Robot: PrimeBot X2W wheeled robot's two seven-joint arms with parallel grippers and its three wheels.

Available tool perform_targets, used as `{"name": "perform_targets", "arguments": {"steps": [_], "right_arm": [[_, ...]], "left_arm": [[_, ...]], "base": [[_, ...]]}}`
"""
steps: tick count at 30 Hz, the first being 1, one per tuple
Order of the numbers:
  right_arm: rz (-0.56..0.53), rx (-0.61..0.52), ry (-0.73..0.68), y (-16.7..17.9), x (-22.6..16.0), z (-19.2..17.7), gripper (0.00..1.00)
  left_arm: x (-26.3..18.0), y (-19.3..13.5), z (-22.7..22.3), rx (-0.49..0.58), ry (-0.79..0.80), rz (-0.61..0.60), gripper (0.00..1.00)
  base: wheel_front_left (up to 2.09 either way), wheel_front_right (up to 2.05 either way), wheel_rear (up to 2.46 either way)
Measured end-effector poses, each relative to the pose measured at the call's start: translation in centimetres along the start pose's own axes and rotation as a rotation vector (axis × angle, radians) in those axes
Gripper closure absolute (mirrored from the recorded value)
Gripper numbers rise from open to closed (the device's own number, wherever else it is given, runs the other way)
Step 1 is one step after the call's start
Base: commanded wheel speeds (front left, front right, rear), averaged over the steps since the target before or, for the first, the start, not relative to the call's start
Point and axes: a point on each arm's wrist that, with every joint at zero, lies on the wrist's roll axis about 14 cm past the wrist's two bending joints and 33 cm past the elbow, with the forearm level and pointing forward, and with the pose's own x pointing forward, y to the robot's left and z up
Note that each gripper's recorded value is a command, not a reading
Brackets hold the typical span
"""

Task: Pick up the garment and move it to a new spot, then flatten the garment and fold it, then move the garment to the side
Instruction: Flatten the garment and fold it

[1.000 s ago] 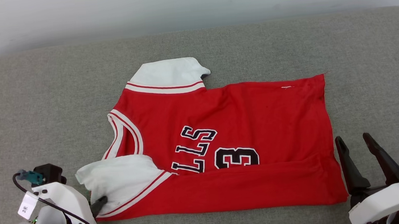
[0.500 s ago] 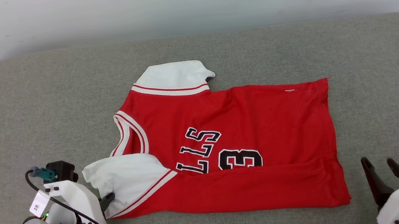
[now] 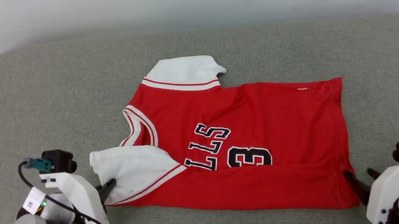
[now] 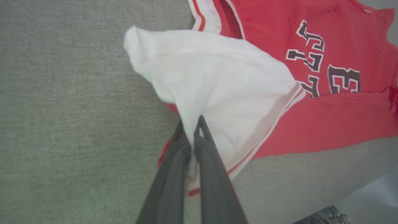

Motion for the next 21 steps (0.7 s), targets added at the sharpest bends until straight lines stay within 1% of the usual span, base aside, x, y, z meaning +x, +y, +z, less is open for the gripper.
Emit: {"name": "perform_targets", "arguments": {"steps": [4,5,7,8,9,10,11,15,21], "right_arm": [[0.030,-0.020,0.056,1.1,1.4,-0.7,0.00],[0.059,-0.020,0.147,1.9,2.2,-2.7,0.00],[0.068,-0.023,0.202,2.1,2.5,-3.8,0.00],[0.072,-0.025,0.226,2.2,2.6,-4.2,0.09],[0.076,-0.022,0.239,2.3,2.7,-4.4,0.51],[0.079,-0.021,0.245,2.4,2.7,-4.6,0.64],[0.081,-0.018,0.247,2.4,2.8,-4.6,1.00],[0.096,-0.015,0.232,2.9,2.9,-4.1,1.00],[0.095,-0.058,0.146,2.7,2.4,-1.4,1.00]], "left_arm": [[0.2,-0.1,-0.6,-0.009,0.020,-0.001,1.00],[0.4,0.0,-1.0,-0.015,0.033,0.001,1.00],[0.4,0.1,-1.2,-0.020,0.038,0.004,1.00],[0.4,0.2,-1.3,-0.024,0.041,0.005,1.00],[0.4,0.2,-1.5,-0.027,0.045,0.005,1.00],[0.4,0.2,-1.7,-0.031,0.048,0.005,1.00],[0.4,0.1,-1.8,-0.038,0.050,0.002,1.00],[0.2,0.0,-1.7,-0.040,0.040,0.002,1.00],[-0.7,-0.2,-1.7,-0.035,0.010,0.003,1.00]], "base": [[0.00,0.00,0.00],[0.00,0.00,0.00],[0.00,0.00,0.00],[0.00,0.00,0.00],[0.00,0.00,0.00],[0.00,0.00,0.00],[0.00,0.00,0.00],[0.00,0.00,0.00],[0.00,0.00,0.00]]}}
